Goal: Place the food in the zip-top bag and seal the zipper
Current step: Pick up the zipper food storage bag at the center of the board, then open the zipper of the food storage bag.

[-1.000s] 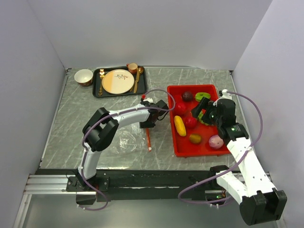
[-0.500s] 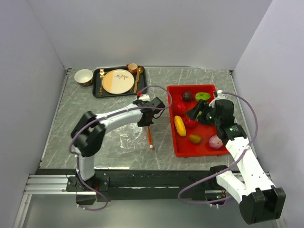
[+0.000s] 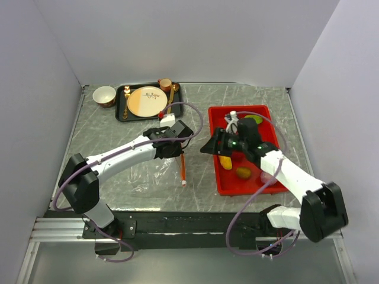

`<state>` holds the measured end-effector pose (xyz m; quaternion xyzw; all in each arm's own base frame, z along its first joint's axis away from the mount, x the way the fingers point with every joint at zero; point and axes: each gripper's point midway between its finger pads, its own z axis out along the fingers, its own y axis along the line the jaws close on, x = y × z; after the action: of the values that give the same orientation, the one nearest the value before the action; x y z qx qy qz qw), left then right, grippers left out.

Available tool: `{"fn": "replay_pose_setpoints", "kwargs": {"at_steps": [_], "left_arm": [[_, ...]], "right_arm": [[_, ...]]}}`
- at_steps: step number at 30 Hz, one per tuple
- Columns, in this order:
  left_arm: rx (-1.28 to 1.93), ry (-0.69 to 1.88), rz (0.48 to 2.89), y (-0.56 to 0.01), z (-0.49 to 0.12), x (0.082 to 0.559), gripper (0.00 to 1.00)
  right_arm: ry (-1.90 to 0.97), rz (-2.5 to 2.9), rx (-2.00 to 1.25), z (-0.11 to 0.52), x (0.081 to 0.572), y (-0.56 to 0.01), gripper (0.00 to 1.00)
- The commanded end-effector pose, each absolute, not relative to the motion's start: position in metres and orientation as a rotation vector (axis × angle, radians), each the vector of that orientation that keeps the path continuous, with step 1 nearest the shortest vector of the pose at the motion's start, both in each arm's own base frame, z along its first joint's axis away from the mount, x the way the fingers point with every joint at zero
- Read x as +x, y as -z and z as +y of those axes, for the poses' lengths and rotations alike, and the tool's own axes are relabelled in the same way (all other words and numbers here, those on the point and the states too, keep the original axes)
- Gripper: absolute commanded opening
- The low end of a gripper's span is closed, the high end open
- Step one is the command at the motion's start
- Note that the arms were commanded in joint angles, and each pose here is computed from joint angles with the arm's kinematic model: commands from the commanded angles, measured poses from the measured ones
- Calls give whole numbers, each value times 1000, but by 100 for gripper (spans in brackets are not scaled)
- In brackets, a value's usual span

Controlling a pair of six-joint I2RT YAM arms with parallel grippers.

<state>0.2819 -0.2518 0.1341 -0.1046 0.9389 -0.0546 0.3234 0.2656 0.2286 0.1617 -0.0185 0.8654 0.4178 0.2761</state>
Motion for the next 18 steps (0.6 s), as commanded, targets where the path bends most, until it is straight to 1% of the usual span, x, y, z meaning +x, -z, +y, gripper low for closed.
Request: {"fn": "replay_pose_setpoints", "kwargs": {"at_steps": [1, 9, 13, 18], "left_arm": [[-265, 231, 2426, -151, -257, 282, 1], [-235, 293, 2405, -165, -263, 282, 1], [-229, 337, 2404, -168, -269, 282, 1], [-223, 363, 2409, -168, -274, 280, 1]], "right_arm": [[-1261, 2225, -127, 267, 278, -191, 69], [-1279, 2259, -148, 297, 285, -179, 67], [-1273, 2298, -149, 307, 287, -166, 62], [-1301, 2311, -177, 319, 288, -161, 62]]}}
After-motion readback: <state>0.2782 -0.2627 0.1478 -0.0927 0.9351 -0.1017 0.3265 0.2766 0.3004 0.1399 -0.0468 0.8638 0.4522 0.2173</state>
